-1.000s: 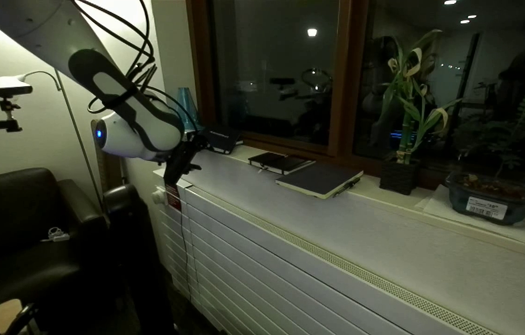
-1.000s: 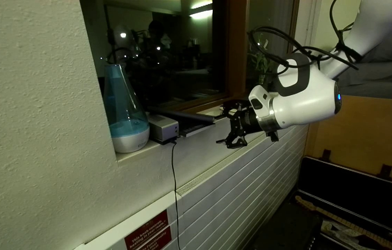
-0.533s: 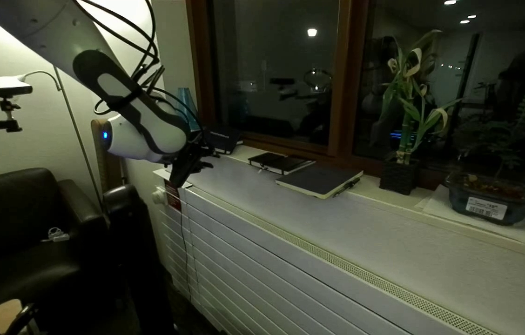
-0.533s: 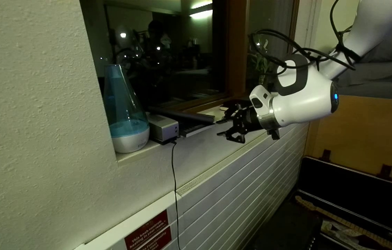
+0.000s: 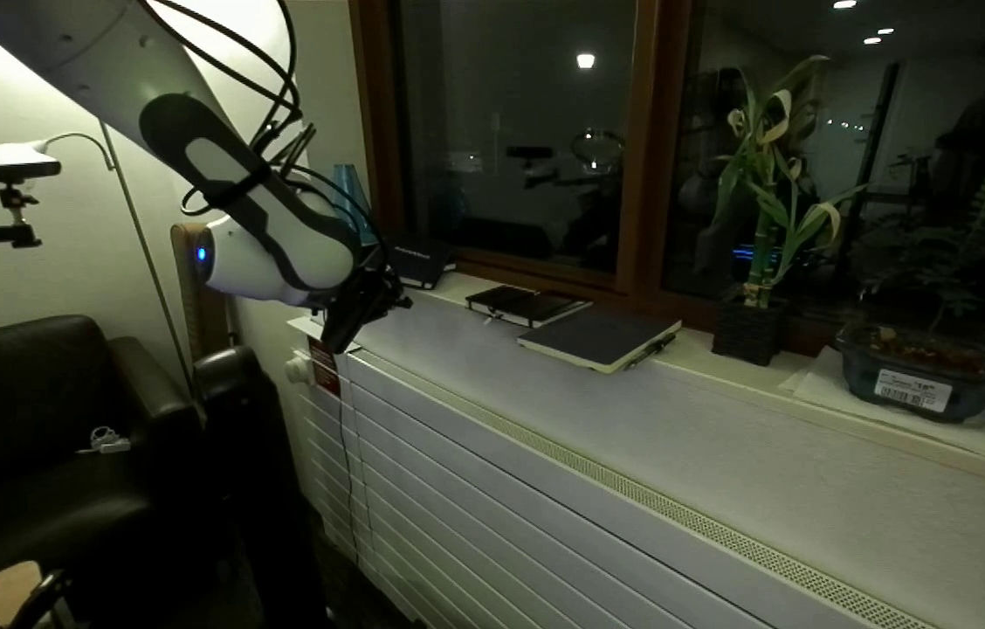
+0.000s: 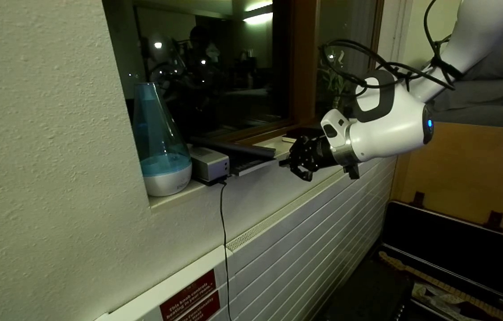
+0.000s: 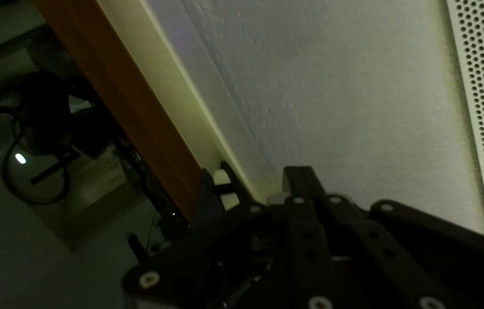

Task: Flip the book

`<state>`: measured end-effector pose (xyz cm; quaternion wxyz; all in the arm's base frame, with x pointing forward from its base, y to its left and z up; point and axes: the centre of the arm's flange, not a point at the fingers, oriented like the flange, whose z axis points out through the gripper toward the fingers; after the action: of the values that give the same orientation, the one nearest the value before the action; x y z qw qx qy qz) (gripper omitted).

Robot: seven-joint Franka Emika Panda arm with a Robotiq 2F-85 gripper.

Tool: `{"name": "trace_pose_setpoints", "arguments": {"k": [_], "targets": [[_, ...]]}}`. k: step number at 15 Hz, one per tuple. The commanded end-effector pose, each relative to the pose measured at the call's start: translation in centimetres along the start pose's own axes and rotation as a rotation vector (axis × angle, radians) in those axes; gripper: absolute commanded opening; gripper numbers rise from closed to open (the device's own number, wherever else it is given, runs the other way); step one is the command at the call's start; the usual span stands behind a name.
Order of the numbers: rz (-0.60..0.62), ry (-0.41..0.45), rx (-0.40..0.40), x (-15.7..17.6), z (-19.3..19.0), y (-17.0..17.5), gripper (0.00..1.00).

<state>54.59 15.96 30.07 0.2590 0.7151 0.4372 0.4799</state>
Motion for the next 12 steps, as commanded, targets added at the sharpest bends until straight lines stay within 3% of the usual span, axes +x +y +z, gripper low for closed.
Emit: {"name": "trace_pose_setpoints", "arguments": {"k": [1, 9, 10, 12], "targets": [[0.037, 0.003, -0.014, -2.0, -0.3, 0.3, 0.00], [0.123, -0.029, 0.038, -2.9, -1.9, 2.5, 0.00], [0.135, -0.027, 0.042, -2.9, -2.1, 2.9, 0.26], [0.155, -0.019, 0.045, -2.9, -2.7, 3.6, 0.32]]}}
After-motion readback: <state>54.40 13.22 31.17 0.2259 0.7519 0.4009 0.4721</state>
